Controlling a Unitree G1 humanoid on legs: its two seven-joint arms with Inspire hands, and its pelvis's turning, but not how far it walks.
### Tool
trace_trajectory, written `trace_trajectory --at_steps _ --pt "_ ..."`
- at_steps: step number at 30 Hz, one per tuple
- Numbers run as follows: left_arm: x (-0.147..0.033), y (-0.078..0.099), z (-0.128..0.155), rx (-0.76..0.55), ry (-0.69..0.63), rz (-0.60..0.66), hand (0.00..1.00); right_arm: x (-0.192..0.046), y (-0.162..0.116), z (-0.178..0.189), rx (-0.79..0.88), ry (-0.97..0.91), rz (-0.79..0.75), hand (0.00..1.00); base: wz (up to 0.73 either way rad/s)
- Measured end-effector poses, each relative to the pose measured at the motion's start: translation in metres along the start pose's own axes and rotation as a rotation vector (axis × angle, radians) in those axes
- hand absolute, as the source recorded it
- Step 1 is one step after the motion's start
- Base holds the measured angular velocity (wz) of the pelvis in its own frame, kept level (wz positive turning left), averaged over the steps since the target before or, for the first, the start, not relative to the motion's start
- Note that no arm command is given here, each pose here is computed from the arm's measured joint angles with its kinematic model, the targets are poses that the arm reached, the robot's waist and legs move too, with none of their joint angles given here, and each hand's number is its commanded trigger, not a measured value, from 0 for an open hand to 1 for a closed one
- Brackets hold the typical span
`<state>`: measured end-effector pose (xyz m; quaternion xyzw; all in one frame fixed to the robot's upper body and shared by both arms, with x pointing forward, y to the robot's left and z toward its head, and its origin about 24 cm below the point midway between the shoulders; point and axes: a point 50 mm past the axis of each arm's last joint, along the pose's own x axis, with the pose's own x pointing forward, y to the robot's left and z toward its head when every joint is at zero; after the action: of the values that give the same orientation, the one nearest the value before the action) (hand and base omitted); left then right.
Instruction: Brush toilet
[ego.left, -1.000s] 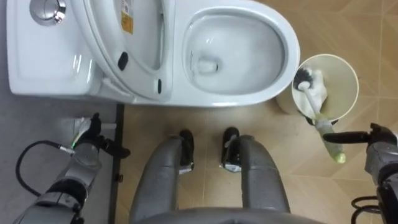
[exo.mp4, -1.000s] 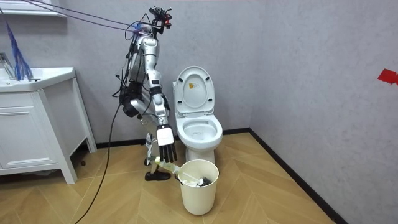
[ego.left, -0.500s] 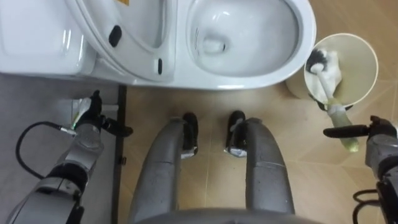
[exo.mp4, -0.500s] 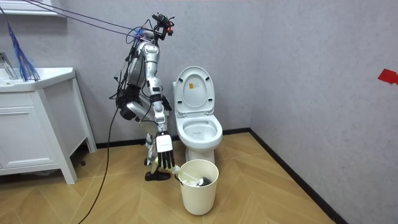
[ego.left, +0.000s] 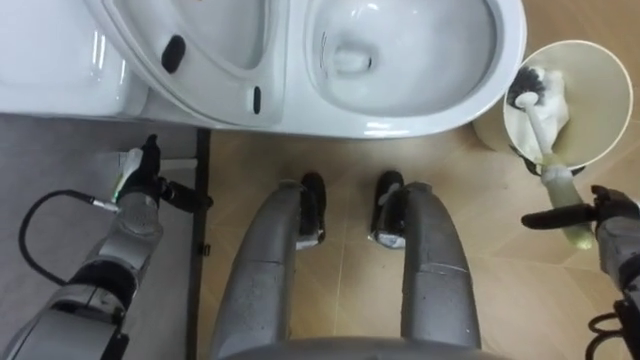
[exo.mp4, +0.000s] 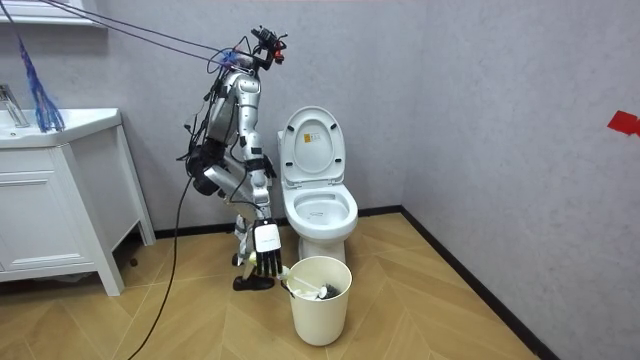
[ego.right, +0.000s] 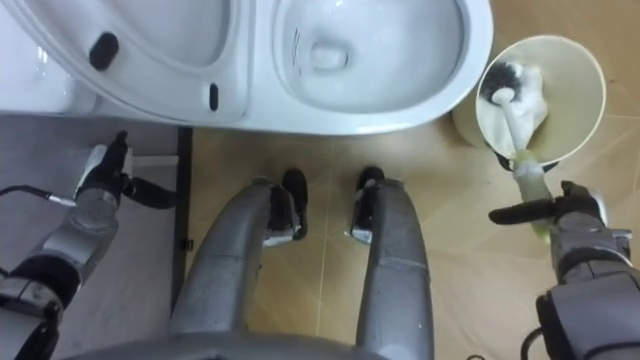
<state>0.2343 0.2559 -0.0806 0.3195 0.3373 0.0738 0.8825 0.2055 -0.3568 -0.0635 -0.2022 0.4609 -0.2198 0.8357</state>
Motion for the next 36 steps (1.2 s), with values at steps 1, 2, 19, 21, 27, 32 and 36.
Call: trace_trajectory --at_steps 1,2,19,21,27,32,36 --pt "0.000 0.000 0.000 0.002 -0.001 0.004 0.00 0.000 0.001 0.002 -0.009 -0.006 0.006 0.00 0.04" --pt "0.000 0.000 0.000 0.004 -0.002 0.005 0.00 0.000 0.001 0.003 -0.013 -0.008 0.008 0.00 0.05" --pt "-0.001 0.000 0.000 -0.020 0.005 0.035 0.00 0.000 0.000 0.021 -0.016 -0.035 0.013 0.00 0.04" --pt "0.000 0.002 0.000 -0.018 0.002 0.041 0.00 0.000 0.000 0.026 -0.012 -0.047 0.013 0.00 0.07" --pt "0.001 0.010 0.006 -0.016 -0.030 0.061 0.00 -0.001 0.000 0.039 -0.010 -0.076 0.016 0.00 0.08" --pt "0.001 0.010 0.007 -0.016 -0.032 0.064 0.00 -0.001 0.001 0.037 -0.030 -0.072 0.019 0.00 0.00" --pt "0.001 0.010 0.006 -0.015 -0.030 0.064 0.00 -0.001 0.002 0.034 -0.039 -0.064 0.027 0.00 0.00"
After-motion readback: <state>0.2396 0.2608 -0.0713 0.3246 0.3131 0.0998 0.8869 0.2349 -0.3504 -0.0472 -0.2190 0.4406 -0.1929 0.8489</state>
